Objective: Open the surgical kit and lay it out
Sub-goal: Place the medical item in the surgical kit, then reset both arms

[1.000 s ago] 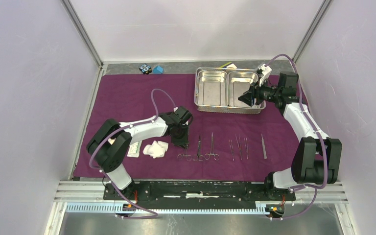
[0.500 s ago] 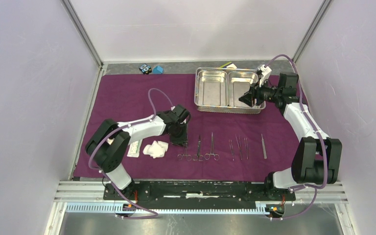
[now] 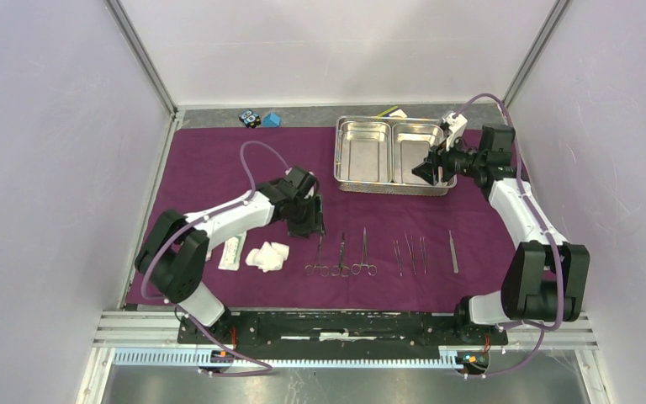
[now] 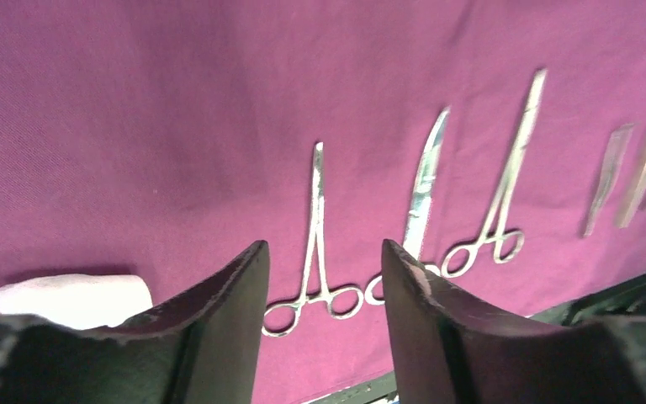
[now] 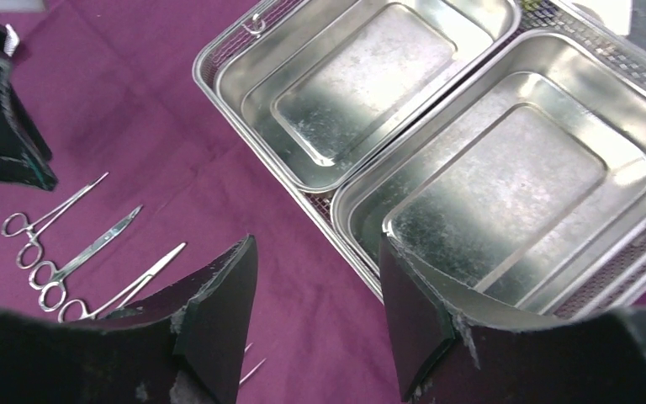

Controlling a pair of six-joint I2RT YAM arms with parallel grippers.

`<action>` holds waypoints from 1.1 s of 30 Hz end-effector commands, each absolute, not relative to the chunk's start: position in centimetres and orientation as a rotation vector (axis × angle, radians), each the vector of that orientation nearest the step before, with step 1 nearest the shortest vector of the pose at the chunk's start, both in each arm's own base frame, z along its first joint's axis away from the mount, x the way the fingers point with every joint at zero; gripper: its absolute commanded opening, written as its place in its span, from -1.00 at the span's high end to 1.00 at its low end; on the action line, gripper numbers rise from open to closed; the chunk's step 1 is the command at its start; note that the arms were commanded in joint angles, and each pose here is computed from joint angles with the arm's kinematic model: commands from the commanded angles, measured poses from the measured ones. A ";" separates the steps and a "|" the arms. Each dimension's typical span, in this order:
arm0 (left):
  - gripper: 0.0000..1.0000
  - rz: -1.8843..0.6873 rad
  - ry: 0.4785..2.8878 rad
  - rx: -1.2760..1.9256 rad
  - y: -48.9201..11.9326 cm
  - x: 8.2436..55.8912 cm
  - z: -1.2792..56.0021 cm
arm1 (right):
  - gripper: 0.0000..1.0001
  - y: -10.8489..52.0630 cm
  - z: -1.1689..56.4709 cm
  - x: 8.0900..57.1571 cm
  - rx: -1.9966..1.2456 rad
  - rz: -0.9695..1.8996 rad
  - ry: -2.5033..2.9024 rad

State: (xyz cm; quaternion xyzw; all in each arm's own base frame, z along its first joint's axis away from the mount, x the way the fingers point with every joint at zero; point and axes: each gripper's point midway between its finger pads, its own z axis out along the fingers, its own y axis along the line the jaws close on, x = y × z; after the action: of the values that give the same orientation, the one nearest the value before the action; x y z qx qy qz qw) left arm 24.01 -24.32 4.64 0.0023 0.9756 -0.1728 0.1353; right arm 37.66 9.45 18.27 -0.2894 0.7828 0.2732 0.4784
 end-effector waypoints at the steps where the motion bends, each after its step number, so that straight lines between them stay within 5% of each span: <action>1: -0.24 -0.577 2.604 0.081 -24.8 28.2 11.2 | -0.26 8.1 21.0 38.5 -0.723 0.511 1.849; 9: -0.99 -0.460 2.341 0.063 -20.2 33.2 18.9 | -0.53 5.3 23.9 40.1 -0.660 0.286 1.850; 11: -1.00 -0.412 2.280 0.067 -18.9 34.1 20.8 | -0.63 4.9 24.5 40.3 -0.654 0.254 1.845; 13: -1.00 -0.351 2.220 0.083 -17.8 34.7 22.4 | -0.96 4.6 24.8 40.2 -0.649 0.228 1.843; 33: -1.00 -0.049 1.802 0.058 -7.2 33.5 31.8 | -0.96 4.0 26.7 36.8 -0.519 0.183 1.795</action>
State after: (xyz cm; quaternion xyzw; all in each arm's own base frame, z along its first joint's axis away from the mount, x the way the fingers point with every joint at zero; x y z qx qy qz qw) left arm 33.78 -8.63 29.72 0.0177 0.8094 -0.0363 0.5859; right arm 37.71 4.58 26.33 -0.2519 0.7725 0.0893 0.5761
